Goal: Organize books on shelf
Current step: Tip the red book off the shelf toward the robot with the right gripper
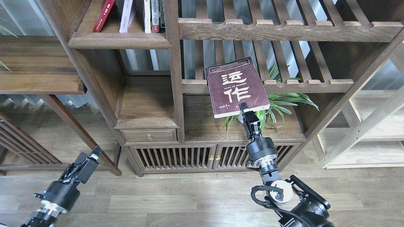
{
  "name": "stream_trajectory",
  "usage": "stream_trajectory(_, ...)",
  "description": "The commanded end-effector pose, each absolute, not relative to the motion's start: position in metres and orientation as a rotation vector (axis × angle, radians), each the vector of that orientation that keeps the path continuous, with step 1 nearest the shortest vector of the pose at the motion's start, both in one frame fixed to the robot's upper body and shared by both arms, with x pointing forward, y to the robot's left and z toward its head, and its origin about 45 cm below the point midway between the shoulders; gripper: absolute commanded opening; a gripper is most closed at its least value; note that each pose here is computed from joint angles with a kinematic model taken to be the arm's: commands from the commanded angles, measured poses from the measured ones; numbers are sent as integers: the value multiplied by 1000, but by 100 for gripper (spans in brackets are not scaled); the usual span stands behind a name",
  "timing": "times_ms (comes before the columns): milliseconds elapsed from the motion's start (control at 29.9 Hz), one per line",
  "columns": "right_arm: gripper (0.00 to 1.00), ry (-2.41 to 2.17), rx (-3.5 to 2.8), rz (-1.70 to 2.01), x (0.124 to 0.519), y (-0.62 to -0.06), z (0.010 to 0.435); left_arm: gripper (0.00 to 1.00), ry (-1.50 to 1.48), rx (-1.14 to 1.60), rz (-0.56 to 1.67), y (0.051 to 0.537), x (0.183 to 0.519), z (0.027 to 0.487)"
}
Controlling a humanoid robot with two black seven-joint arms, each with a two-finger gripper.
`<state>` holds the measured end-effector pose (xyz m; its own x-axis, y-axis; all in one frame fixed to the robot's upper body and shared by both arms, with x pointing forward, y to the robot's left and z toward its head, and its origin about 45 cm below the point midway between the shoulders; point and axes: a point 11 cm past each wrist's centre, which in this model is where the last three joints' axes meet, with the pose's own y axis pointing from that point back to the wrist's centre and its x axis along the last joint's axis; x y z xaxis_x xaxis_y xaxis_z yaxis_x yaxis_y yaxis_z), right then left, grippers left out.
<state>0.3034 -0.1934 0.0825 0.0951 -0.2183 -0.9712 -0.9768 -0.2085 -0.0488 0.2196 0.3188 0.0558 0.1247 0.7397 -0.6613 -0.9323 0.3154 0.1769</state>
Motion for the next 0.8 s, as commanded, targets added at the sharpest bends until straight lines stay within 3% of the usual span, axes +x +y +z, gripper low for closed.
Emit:
stream_trajectory(0, 18, 1207, -1549, 1205, 291, -191, 80, 99, 755, -301, 1234, 315, 218, 54)
stream_trajectory(334, 13, 1228, -1545, 1262, 257, -189, 65, 99, 752, -284, 1188, 303, 224, 55)
stream_trajectory(568, 7, 1217, -1533, 1267, 252, -188, 67, 99, 759, -281, 1184, 301, 222, 54)
stream_trajectory(769, 7, 1230, -1517, 1283, 243, -189, 62, 99, 762, -282, 1184, 300, 221, 53)
